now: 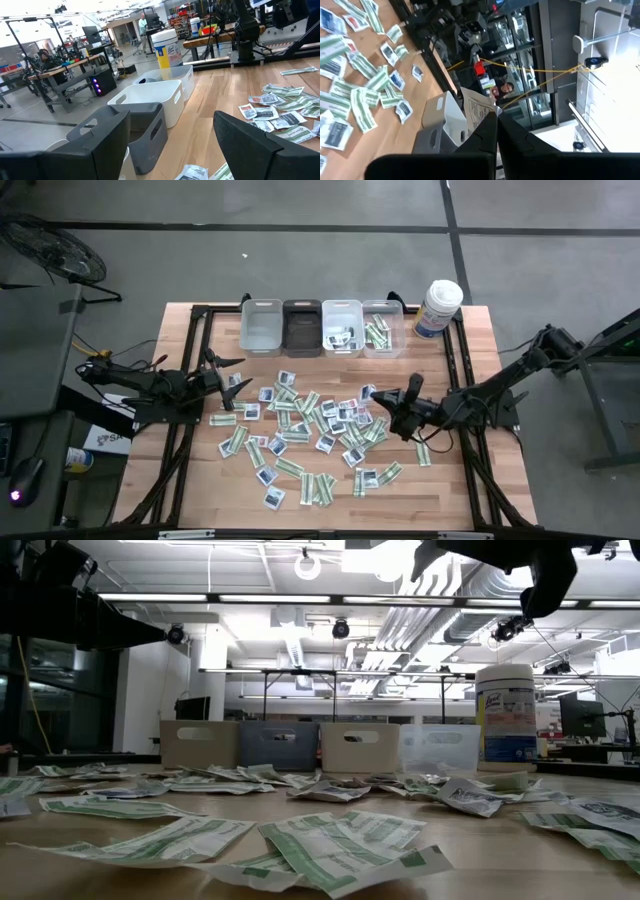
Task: Pick & Place First Aid Supplies
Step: Put the blue alcohol pad into the black bin
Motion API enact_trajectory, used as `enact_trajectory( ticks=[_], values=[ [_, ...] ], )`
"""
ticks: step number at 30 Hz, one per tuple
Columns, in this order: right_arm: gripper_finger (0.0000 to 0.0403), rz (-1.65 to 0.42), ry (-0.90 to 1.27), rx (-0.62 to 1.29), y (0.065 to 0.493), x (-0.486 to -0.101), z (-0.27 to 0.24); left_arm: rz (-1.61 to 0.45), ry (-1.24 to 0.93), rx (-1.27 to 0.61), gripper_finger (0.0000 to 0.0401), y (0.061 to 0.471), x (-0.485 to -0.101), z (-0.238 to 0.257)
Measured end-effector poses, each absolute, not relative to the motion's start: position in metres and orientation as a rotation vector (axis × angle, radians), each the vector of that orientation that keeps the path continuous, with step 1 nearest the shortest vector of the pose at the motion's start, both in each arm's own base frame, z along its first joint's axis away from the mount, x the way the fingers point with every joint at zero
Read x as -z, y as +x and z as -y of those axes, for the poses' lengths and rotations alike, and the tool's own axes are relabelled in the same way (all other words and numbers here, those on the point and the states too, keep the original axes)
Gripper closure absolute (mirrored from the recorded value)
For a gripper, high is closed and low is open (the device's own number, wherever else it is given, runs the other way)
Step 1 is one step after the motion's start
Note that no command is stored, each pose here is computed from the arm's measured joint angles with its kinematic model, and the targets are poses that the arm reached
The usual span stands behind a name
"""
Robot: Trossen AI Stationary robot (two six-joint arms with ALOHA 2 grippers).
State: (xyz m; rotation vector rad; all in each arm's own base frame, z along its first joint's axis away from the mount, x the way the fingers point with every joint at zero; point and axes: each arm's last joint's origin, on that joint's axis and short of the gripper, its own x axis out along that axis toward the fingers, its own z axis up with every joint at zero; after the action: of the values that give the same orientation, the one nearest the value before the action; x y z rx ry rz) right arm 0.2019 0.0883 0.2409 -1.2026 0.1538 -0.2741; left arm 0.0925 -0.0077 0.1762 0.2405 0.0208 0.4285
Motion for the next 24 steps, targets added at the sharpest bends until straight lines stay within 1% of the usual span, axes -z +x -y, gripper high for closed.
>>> enact_trajectory(
  ticks=[10,16,22,24],
  values=[
    [0.0403,-0.165,-1.207,0.292,0.210,-0.241,-0.070,-0.021,0.241,-0.428,0.0121,0.093,-0.176,0.008],
    [0.0403,-0.233,-1.242,0.326,0.215,-0.240,-0.058,-0.021,0.241,-0.428,0.0121,0.092,-0.176,0.008],
    [0.0403,-0.271,-1.243,0.367,0.222,-0.253,-0.051,-0.017,0.238,-0.432,0.0121,0.092,-0.177,0.008],
    [0.0403,-0.280,-1.240,0.389,0.224,-0.257,-0.049,-0.009,0.228,-0.477,0.0121,0.092,-0.178,0.006]
  ],
)
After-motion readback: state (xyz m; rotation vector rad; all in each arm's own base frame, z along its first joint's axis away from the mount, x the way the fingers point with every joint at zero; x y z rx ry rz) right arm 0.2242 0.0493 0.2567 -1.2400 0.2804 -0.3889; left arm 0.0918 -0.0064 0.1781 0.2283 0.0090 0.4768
